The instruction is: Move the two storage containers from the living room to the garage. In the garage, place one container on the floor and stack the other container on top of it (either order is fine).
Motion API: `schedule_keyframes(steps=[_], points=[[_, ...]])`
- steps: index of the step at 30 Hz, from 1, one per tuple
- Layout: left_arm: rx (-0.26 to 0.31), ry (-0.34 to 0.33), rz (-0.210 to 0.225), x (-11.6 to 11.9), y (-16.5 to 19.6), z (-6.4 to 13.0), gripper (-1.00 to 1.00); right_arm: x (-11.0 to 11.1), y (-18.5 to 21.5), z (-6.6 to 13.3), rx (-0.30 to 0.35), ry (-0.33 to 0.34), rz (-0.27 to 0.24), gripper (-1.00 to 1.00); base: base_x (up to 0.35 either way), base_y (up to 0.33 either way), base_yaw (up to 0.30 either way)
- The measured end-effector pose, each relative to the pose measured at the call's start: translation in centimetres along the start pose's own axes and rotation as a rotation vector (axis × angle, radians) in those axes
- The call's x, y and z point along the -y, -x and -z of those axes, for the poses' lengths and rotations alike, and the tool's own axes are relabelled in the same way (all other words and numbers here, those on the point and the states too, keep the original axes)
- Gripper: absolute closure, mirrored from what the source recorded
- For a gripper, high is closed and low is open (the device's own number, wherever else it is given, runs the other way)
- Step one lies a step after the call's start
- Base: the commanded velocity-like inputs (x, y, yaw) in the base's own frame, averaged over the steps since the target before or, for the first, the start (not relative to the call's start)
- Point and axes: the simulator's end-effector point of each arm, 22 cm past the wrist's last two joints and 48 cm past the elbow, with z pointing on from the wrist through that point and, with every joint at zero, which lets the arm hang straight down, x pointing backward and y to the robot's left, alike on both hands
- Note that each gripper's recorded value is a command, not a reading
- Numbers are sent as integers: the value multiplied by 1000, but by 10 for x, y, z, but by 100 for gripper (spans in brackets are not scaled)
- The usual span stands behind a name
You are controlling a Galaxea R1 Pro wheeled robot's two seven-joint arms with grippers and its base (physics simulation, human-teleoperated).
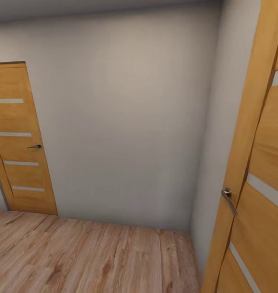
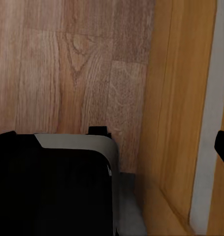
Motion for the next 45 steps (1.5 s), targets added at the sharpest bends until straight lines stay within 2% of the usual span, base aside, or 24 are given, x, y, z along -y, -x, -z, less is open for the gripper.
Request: schedule_keyframes(steps=[29, 45], points=[[-1, 0, 1, 0, 0, 0, -100, -3, 0, 0, 1, 4, 1, -100, 322, 0, 2], [0, 0, 2, 0, 0, 0, -100, -4, 1, 0, 4, 5, 1, -100, 322, 0, 235]])
